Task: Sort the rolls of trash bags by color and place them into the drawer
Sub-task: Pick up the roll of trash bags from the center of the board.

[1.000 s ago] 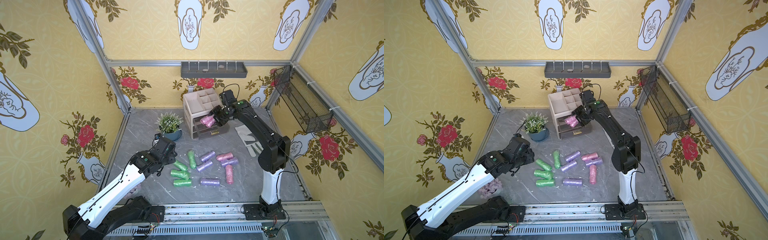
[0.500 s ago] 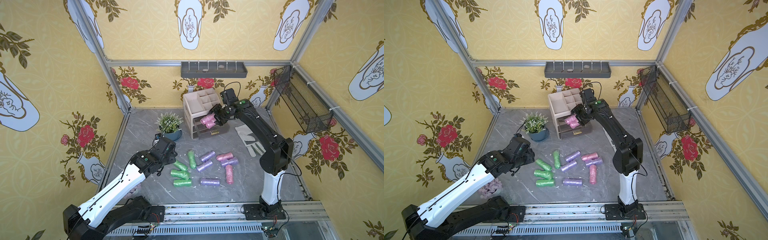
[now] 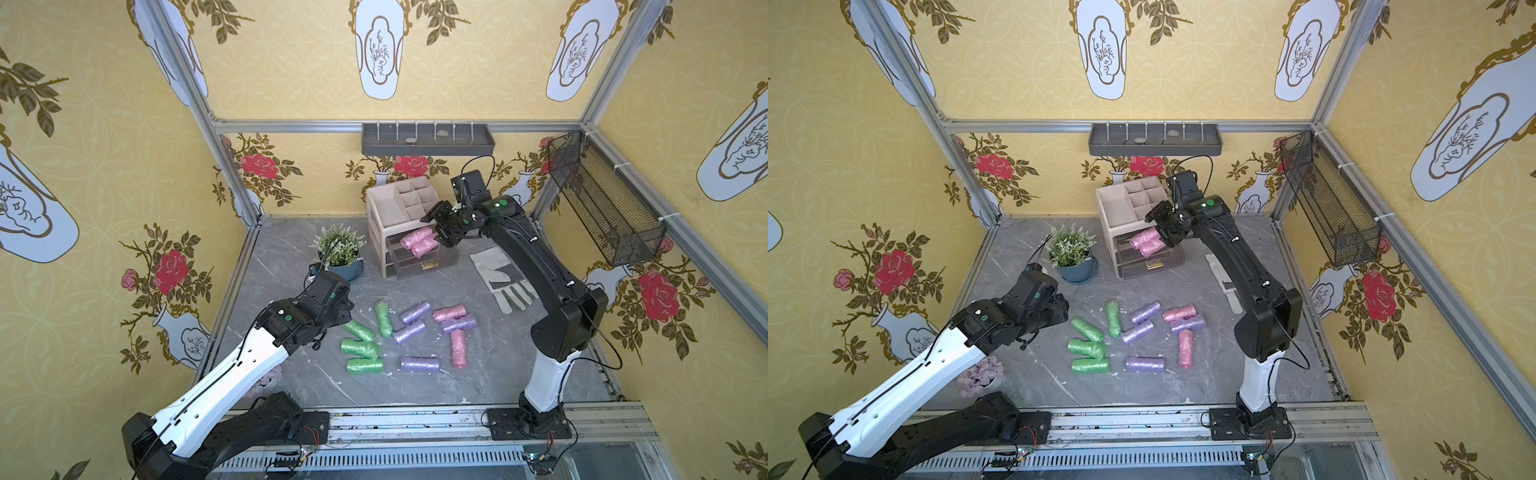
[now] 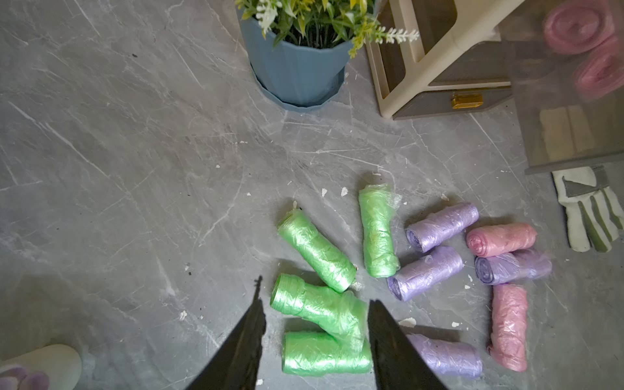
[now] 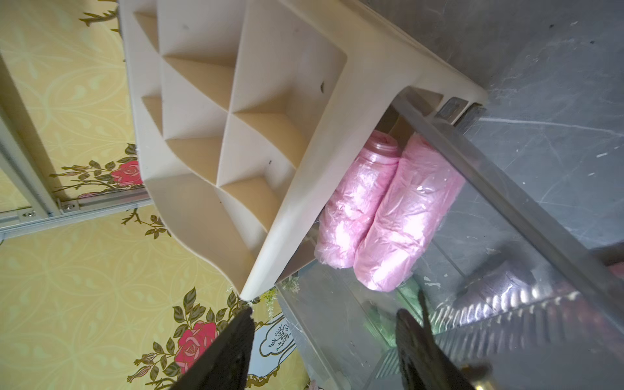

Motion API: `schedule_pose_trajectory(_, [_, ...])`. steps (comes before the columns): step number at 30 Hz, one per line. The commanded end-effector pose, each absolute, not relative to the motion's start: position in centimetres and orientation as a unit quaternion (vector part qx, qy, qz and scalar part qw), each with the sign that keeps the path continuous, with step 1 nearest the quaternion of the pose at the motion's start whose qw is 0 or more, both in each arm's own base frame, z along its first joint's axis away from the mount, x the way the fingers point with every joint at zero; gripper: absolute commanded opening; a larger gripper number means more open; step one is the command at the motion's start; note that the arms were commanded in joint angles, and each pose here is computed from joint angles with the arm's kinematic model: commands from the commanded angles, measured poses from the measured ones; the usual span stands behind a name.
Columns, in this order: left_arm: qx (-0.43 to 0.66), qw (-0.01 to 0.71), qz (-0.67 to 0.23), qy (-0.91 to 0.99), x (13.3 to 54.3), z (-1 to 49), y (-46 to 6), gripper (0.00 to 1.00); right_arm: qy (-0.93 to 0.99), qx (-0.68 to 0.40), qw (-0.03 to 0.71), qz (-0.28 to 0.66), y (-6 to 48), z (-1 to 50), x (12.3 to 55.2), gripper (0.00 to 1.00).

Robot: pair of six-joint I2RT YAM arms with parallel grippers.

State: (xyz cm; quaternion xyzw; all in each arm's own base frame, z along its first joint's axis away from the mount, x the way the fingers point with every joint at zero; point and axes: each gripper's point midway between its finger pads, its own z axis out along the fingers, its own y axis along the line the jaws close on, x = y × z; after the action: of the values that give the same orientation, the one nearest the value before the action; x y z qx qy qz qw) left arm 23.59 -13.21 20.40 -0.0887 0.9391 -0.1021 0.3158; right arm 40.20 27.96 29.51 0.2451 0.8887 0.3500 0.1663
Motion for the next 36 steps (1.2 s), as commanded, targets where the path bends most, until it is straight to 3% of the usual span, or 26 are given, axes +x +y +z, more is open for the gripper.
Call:
schedule_pose_trajectory(1, [-0.074, 0.313, -0.104, 0.941, 23.3, 21.0, -13.3, 0.5, 0.885, 0.231, 0.199, 0.352, 27.0, 31.6, 39.6, 0.67])
schedule_pose_trajectory(8, [-0.023, 0.321, -0.131, 0.938, 22.6, 22.9, -16.3, 0.48, 0.871, 0.251, 0.274, 0.321, 21.3, 34.0, 36.2, 0.66])
schedule_pose_trajectory(18, [0.083, 0.306, -0.156, 0.935, 20.0, 22.9, -27.9, 0.48, 0.873, 0.331, 0.245, 0.259, 10.6, 29.9, 30.2, 0.67])
schedule_pose_trajectory(28, [0.155, 0.228, -0.186, 0.943, 16.8, 17.0, -39.8, 0.5, 0.861, 0.39, 0.194, 0.265, 4.3, 25.1, 26.7, 0.69])
schedule_pose_trajectory(36, [0.166, 0.153, -0.193, 0.955, 15.5, 11.1, -44.9, 0.53, 0.859, 0.401, 0.175, 0.266, 3.0, 23.1, 26.0, 0.69])
